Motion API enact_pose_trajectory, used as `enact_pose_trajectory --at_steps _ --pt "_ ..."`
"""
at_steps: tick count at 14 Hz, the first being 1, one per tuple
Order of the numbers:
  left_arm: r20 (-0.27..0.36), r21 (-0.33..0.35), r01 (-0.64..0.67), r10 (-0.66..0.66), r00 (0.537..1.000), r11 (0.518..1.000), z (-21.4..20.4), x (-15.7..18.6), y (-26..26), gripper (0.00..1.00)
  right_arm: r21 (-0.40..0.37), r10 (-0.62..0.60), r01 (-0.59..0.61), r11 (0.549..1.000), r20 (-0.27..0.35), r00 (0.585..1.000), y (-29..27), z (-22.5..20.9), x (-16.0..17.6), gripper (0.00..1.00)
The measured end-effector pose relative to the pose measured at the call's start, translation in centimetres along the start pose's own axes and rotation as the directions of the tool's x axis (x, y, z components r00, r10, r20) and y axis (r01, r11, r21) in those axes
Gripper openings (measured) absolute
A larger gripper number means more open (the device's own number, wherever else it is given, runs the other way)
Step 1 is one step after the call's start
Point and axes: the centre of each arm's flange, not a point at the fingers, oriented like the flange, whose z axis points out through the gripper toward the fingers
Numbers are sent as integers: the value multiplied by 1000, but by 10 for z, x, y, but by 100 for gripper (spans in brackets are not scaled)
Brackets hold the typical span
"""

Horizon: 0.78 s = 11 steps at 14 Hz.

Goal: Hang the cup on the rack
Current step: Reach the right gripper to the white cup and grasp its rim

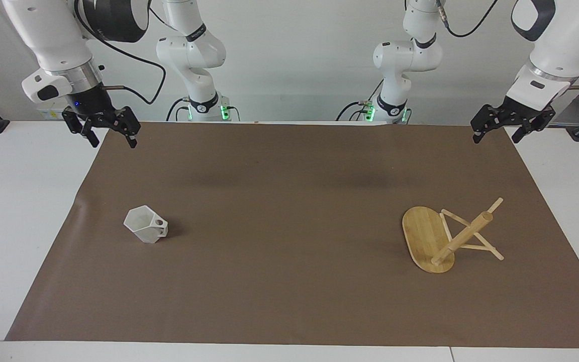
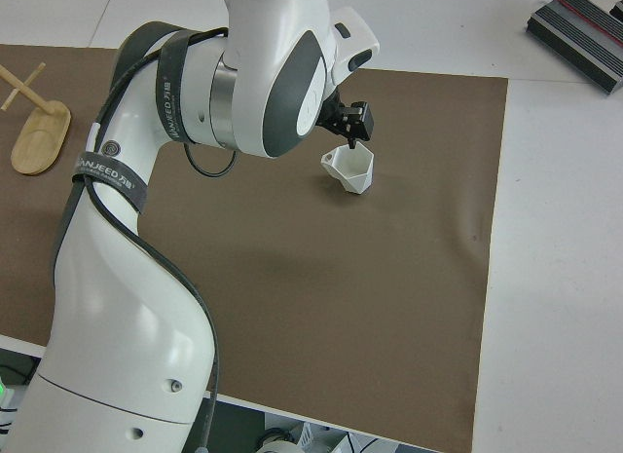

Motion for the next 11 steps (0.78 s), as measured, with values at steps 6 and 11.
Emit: enact_pose_trajectory --at_steps 6,11 --pt "0 0 2 -2 1000 1000 0 0 -1 100 -14 -36 37 999 26 999 22 115 23 100" --pt "0 0 2 -2 1000 1000 0 0 -1 100 -33 -126 125 992 -6 992 44 160 35 100"
